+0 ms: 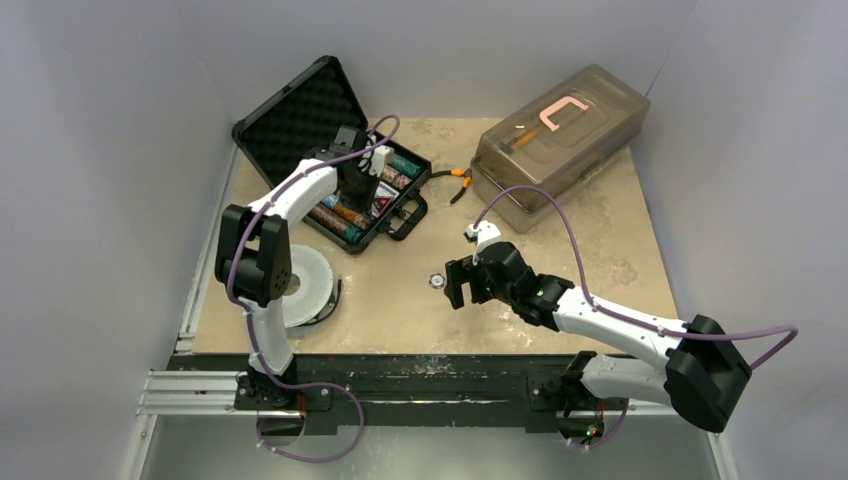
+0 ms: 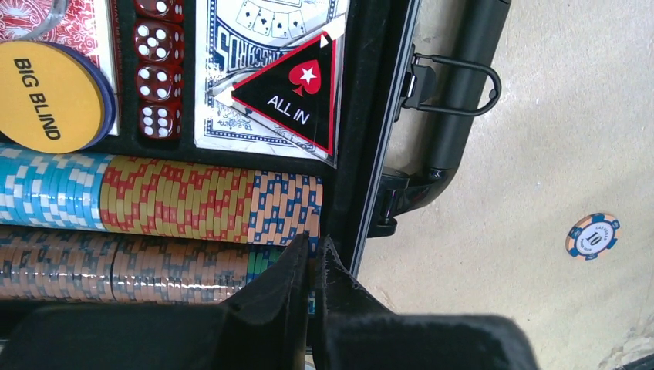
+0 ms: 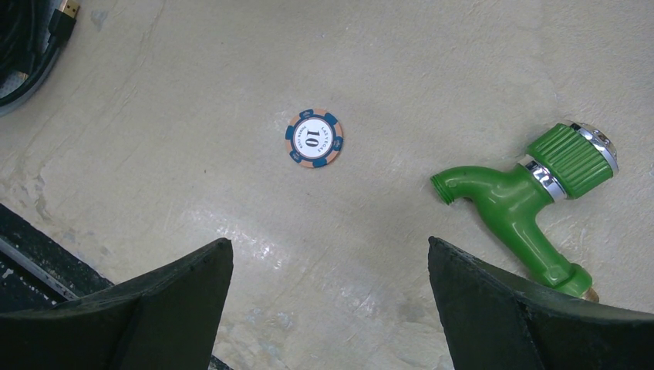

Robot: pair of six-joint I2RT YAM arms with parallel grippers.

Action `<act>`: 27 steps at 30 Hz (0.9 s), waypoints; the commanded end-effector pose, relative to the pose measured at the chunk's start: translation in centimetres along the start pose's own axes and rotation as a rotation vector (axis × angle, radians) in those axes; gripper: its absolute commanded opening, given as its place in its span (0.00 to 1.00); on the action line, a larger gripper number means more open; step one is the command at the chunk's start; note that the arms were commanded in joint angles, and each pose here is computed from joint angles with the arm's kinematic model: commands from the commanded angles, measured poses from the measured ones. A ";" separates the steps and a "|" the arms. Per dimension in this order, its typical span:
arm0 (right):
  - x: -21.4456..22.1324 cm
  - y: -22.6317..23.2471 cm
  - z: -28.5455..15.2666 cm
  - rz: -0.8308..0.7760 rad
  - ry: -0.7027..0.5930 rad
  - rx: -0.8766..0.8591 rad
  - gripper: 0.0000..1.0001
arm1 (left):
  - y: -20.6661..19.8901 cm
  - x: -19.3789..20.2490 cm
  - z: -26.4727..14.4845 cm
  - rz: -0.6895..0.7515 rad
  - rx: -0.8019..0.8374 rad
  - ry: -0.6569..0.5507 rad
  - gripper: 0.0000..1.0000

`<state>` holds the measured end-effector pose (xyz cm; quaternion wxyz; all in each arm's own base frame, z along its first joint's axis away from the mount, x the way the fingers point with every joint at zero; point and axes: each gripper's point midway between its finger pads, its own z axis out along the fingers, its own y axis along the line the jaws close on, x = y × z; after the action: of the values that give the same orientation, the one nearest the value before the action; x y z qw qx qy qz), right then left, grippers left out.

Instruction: Pack up texas hold em set

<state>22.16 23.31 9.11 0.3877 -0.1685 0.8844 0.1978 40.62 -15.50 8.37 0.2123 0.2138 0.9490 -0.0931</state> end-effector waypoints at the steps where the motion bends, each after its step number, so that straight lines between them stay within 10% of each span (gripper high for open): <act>1: -0.5 0.5 -0.2 0.018 -0.017 -0.021 0.94 | 0.5 -0.7 0.5 0.042 -0.045 0.000 0.00; 27: -0.2 0.8 -0.2 0.028 -0.016 -0.042 0.94 | 2.1 -0.1 0.7 0.040 -0.176 0.031 0.22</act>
<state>21.57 23.40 8.54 0.3754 -0.1707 0.8875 0.2057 40.98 -14.86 6.70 0.1965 0.2200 0.9549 -0.0334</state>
